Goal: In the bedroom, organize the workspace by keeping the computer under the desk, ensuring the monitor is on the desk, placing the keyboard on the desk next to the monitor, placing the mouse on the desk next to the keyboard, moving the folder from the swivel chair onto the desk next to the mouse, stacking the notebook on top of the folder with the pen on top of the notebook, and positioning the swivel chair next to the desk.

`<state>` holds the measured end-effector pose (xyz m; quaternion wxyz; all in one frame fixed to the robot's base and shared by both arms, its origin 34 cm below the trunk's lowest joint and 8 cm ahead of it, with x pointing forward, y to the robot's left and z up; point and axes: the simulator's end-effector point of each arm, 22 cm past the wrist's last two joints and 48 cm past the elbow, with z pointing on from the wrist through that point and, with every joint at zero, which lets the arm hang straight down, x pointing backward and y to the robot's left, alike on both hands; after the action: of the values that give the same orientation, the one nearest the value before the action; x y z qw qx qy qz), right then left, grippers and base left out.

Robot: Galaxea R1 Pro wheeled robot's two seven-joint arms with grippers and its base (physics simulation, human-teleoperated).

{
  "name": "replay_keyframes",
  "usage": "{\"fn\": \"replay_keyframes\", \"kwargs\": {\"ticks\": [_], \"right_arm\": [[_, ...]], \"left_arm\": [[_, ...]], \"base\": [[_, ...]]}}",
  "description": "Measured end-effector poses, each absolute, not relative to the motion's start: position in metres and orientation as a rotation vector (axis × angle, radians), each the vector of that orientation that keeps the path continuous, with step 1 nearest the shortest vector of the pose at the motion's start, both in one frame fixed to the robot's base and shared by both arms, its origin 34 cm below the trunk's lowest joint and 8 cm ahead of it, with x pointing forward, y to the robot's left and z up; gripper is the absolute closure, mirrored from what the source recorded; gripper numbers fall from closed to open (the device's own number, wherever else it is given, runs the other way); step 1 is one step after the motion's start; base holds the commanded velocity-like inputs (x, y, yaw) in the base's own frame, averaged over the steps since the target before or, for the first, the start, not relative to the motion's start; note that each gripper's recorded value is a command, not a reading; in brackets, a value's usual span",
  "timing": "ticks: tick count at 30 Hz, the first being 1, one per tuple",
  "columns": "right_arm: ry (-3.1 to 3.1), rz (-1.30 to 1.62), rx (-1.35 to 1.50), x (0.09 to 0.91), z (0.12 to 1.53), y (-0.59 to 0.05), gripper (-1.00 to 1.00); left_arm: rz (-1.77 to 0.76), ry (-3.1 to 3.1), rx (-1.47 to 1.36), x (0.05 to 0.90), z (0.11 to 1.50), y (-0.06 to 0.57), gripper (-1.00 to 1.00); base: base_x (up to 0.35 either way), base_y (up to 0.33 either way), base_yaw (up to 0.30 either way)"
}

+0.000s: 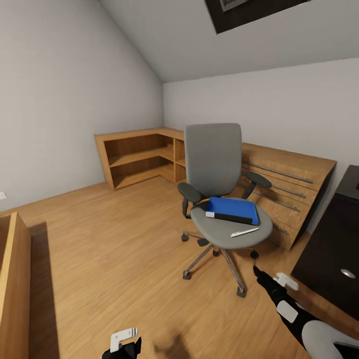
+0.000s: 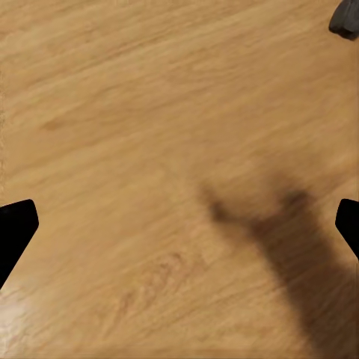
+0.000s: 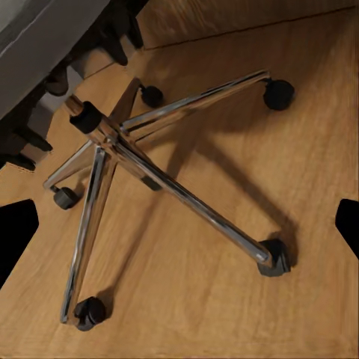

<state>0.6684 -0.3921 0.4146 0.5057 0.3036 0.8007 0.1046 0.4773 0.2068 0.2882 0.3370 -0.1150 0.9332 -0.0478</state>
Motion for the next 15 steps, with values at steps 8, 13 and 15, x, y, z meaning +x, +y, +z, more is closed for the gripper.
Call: {"fn": "replay_keyframes", "kwargs": {"ticks": [8, 13, 15], "right_arm": [[1.991, 0.201, 0.675, 0.648, 0.406, -0.375, -1.00], [2.024, 0.149, 0.623, 0.624, 0.398, -0.370, -1.00], [2.047, 0.131, 0.603, 0.611, 0.392, -0.368, -1.00]], "left_arm": [[-0.121, 2.437, -0.301, 0.480, 0.305, 0.209, -1.00], [-0.120, 2.437, -0.301, 0.482, 0.315, 0.209, -1.00], [-0.120, 2.438, -0.301, 0.483, 0.320, 0.209, -1.00]], "base": [[0.000, 0.000, 0.000], [0.000, 0.000, 0.000], [0.000, 0.000, 0.000]]}}
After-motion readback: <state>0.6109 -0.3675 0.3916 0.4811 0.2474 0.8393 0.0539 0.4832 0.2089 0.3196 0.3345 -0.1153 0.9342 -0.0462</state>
